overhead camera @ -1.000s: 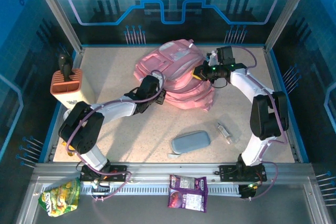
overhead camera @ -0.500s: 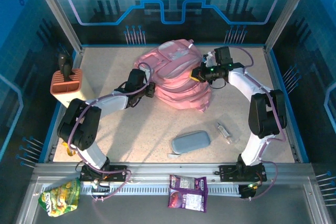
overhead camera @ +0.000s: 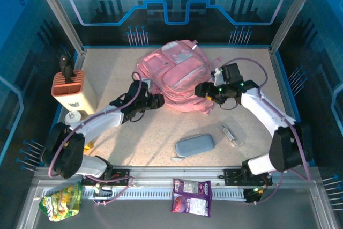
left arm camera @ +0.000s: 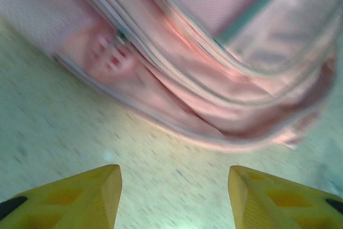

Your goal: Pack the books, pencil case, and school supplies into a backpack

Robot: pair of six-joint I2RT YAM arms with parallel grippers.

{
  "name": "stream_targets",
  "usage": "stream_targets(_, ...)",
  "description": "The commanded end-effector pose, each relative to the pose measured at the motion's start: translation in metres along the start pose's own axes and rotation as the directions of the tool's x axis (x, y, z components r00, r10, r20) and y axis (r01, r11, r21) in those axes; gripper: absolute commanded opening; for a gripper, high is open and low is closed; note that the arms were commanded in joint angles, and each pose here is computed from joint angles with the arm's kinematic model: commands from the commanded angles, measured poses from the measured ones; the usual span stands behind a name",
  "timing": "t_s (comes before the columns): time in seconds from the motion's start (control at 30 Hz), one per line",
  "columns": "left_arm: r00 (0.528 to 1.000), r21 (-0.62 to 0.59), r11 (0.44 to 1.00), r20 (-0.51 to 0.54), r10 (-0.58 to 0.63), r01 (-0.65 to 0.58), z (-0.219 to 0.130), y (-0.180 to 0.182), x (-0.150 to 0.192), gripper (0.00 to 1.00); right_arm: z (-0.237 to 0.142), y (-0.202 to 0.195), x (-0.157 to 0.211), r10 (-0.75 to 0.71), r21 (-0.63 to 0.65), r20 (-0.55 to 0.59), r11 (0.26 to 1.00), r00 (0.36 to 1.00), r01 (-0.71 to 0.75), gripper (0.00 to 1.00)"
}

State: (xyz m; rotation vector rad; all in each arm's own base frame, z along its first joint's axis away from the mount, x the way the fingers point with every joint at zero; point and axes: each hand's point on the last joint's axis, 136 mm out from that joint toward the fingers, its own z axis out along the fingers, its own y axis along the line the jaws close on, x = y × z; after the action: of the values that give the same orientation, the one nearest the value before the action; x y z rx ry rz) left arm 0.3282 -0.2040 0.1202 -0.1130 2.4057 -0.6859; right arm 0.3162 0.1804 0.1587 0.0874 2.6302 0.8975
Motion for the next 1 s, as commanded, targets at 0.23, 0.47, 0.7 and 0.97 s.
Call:
stream_targets(0.23, 0.969, 0.065, 0.994, -0.239, -0.065, 0.082, -0.008, -0.048, 0.088, 0.61, -0.007, -0.051, 0.127, 0.095, 0.202, -0.180, 0.978, 0.979, -0.057, 0.88)
stream_targets(0.47, 0.946, 0.070, 0.997, -0.325, 0.009, 0.014, -0.013, -0.060, 0.126, 0.62, -0.017, -0.072, 0.171, 0.149, 0.277, -0.187, 0.956, 0.971, -0.094, 0.91)
stream_targets(0.7, 0.926, 0.071, 0.997, -0.376, 0.024, 0.003, -0.018, -0.054, 0.150, 0.63, 0.001, -0.066, 0.203, 0.163, 0.237, -0.219, 0.965, 0.962, -0.110, 0.91)
stream_targets(0.97, 0.912, 0.068, 0.997, -0.411, -0.002, 0.033, -0.018, -0.044, 0.167, 0.62, 0.033, -0.031, 0.182, 0.116, 0.133, -0.198, 0.987, 0.973, -0.090, 0.90)
